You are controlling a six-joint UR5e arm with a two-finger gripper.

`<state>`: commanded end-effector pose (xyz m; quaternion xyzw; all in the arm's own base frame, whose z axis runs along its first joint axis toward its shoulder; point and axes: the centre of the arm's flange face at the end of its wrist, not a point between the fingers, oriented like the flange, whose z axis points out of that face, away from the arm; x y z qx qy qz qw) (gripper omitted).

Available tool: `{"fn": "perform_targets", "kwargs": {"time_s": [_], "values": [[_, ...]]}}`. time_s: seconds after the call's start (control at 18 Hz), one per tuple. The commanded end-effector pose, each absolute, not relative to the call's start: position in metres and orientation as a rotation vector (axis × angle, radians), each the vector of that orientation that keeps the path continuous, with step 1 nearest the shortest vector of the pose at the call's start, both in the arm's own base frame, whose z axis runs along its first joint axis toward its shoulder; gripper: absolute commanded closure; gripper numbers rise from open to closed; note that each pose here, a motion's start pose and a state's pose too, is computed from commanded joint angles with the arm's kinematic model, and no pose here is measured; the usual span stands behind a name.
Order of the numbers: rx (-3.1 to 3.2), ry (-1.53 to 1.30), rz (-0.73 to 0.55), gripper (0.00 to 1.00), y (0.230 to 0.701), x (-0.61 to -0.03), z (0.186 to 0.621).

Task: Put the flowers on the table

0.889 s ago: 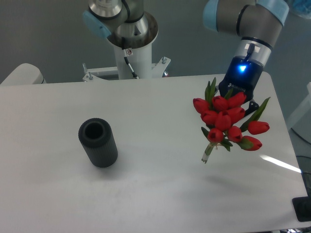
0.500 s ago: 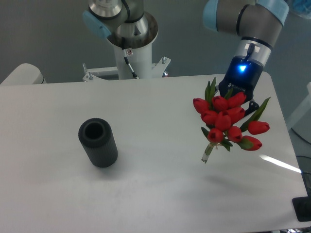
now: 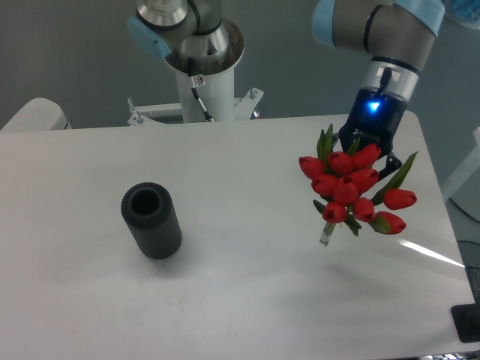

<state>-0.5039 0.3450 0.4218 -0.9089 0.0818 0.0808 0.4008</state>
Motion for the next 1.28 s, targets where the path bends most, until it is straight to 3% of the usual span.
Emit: {"fn": "perform_targets", "kwargs": {"time_s": [0.83,1.28], "values": [[-2.793,0.499,0.441,0.79,0.423,-0.438,0.395],[-3.052,0.793,0.52,0.79,0.46,-0.399,0.339]]}}
